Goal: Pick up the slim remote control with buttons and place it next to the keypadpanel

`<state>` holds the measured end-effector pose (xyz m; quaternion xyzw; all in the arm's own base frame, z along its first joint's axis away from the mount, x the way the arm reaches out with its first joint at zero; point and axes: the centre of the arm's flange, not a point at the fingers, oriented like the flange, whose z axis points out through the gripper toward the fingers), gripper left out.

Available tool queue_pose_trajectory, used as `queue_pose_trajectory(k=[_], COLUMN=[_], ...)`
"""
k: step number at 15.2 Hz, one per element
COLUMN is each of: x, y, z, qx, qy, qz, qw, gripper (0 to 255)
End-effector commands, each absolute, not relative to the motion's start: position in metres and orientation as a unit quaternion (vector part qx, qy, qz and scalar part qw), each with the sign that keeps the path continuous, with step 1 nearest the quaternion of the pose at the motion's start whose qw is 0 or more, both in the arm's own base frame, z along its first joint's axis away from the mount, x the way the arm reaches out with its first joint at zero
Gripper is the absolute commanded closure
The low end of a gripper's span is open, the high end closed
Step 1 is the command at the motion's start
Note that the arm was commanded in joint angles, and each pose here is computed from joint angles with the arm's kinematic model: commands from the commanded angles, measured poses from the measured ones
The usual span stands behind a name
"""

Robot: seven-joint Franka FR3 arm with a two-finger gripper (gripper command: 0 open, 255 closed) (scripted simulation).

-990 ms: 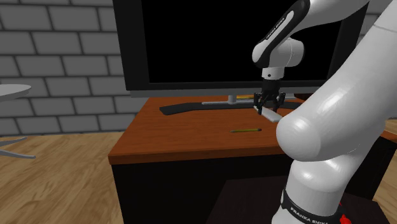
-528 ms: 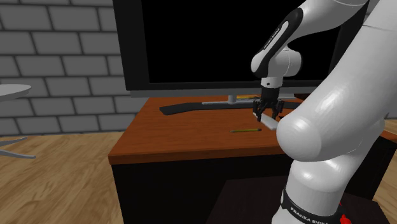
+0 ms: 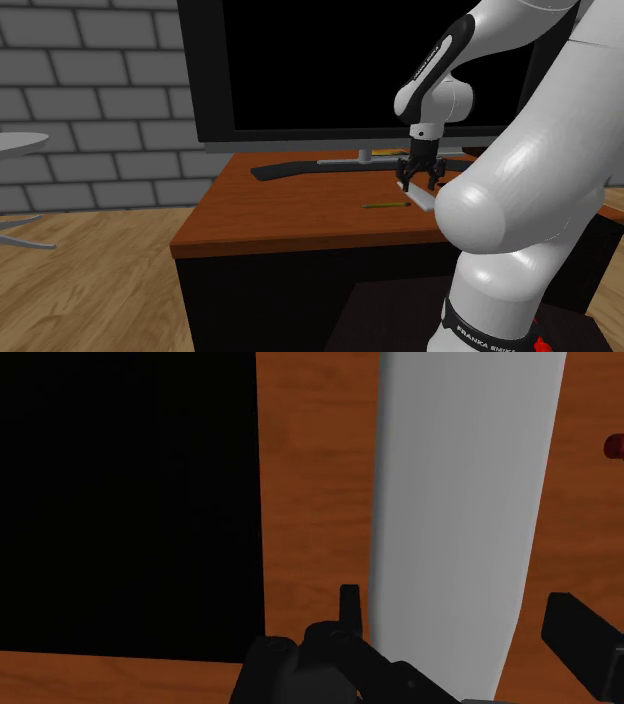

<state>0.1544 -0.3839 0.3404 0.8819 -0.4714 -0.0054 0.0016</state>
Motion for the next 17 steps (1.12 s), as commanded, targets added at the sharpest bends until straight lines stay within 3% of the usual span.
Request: queue_pose_trajectory(k=[1,5,9,17], x=[0.154,0.154,0.155,0.155], y=[-0.384,-0.384,-0.384,-0.384], z=[0.34,0.34,0.39,0.39], qx=[0.882,0.882,0.882,0.882], qy=[-0.471,-0.471,-0.471,-0.471], qz=[-0.005,-0.005,-0.005,-0.005], qw=[0.002,0.002,0.002,0.002], gripper=[0,0,0,0])
